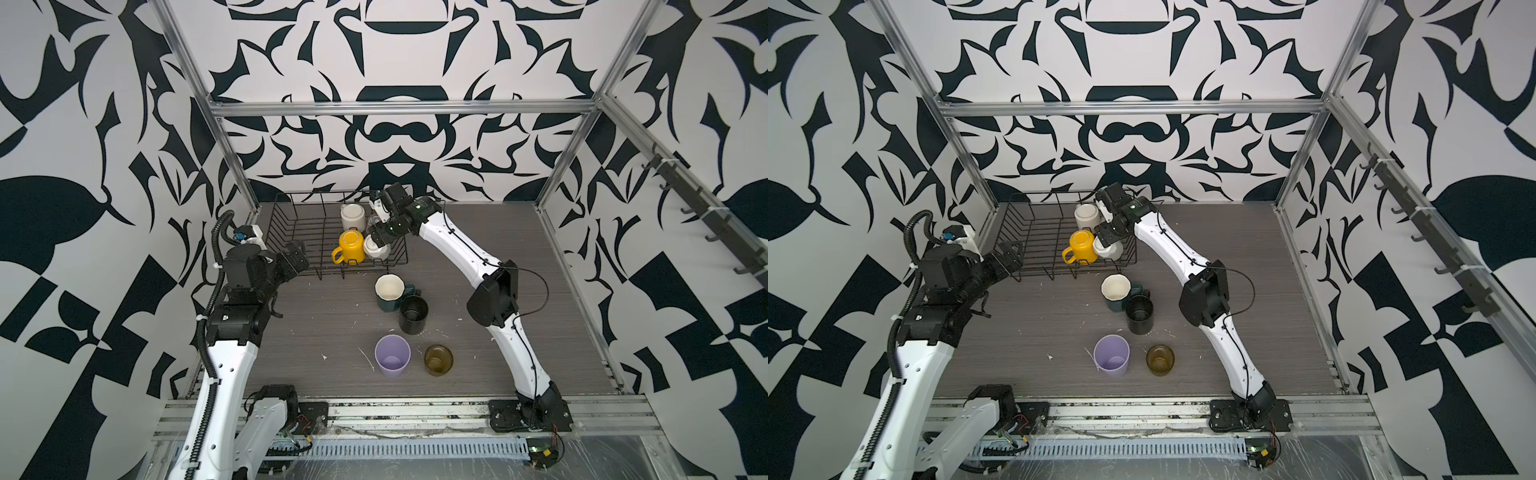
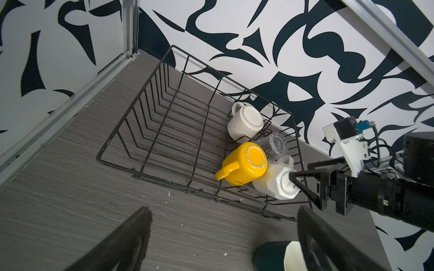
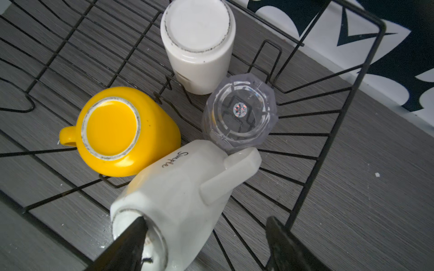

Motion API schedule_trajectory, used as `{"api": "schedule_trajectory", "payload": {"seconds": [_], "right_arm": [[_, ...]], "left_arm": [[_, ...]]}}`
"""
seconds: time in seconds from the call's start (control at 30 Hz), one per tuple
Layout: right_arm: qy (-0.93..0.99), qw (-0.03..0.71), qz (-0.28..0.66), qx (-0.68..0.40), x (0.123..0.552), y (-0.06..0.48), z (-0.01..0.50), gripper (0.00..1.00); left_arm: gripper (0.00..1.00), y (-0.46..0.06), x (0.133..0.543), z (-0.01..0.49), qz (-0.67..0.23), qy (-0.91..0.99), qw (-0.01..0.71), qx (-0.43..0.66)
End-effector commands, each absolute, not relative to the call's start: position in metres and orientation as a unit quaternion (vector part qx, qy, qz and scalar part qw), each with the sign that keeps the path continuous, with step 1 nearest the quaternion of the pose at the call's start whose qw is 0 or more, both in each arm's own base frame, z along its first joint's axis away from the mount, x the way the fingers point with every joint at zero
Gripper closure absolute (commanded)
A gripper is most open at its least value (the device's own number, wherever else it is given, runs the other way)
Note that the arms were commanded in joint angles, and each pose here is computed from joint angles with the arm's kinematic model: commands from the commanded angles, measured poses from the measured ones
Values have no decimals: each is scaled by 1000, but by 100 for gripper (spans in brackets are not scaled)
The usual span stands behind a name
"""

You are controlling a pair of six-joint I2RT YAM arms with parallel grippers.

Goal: Load cups into a dish rack
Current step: Rotate the cup at the dish rack.

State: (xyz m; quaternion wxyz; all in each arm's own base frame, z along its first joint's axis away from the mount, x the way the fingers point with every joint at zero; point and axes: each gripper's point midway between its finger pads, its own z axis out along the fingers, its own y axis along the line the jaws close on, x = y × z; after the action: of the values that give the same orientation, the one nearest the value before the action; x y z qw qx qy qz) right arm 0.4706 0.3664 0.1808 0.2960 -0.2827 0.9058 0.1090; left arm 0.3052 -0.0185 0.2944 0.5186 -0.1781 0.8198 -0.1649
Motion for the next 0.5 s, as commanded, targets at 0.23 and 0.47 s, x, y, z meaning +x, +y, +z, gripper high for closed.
{"api": "schedule_trajectory", "payload": {"seconds": [0.23,0.47], "right_arm": [[864,325,85,-375,435,359,218,14],[821,312,79,-471,410,376,210,8]], "left_arm": [[1,-16,308,294,-163,818,521,-181],[1,-17,310,294,-166,819,519,-180]]}}
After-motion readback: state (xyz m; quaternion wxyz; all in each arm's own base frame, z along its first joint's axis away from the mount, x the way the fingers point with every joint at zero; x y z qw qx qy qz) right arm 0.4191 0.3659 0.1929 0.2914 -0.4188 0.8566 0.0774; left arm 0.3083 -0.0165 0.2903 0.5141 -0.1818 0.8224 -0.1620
